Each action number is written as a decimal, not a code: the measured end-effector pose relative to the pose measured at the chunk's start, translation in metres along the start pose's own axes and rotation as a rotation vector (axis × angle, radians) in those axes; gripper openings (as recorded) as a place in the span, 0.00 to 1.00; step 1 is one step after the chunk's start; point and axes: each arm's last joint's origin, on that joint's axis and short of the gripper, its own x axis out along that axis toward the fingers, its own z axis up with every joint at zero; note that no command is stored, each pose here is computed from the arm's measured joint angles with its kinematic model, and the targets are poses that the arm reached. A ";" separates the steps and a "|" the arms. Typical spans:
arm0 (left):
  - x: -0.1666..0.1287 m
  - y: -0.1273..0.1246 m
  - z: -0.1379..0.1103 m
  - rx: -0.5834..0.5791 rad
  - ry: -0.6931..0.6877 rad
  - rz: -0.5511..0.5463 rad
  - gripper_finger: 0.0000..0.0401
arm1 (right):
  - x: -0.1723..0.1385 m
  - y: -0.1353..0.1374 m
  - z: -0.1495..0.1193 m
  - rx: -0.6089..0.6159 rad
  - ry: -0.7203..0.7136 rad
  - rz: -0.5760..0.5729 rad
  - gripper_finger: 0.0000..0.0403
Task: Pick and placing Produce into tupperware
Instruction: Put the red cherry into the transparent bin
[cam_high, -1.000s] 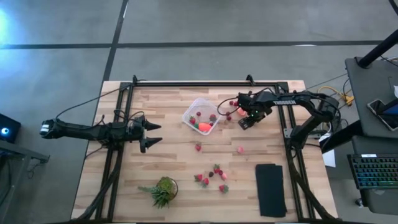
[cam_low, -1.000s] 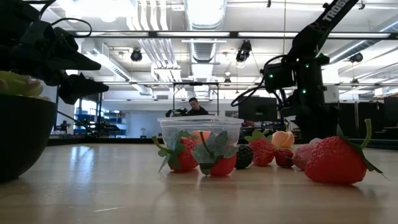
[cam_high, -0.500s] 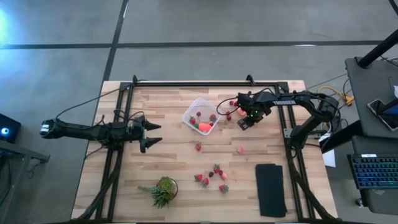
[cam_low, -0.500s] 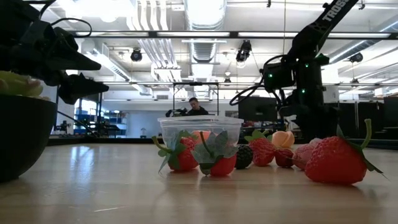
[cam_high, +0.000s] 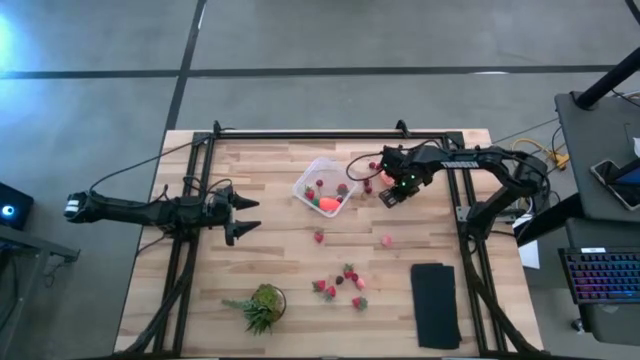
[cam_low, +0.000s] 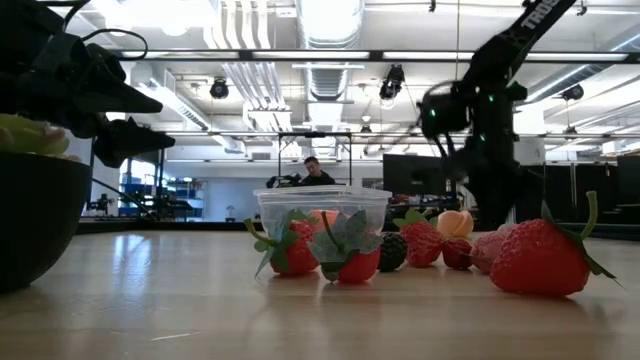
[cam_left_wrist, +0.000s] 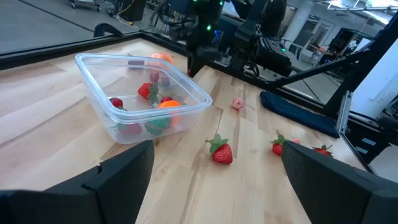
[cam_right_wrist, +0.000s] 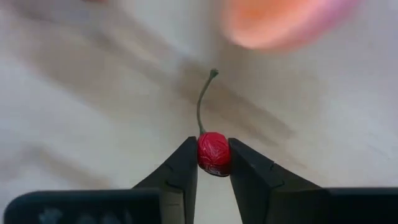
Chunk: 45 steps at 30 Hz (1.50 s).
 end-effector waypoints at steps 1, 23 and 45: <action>0.000 0.000 0.000 0.000 0.000 0.000 0.84 | -0.006 0.004 0.002 -0.012 -0.017 0.033 0.19; 0.000 0.000 0.000 0.000 0.000 0.000 0.84 | -0.080 0.142 0.094 -0.314 -0.238 0.333 0.24; 0.000 0.000 0.000 0.000 0.000 0.000 0.84 | -0.093 0.087 0.138 -0.138 -0.112 -0.122 0.48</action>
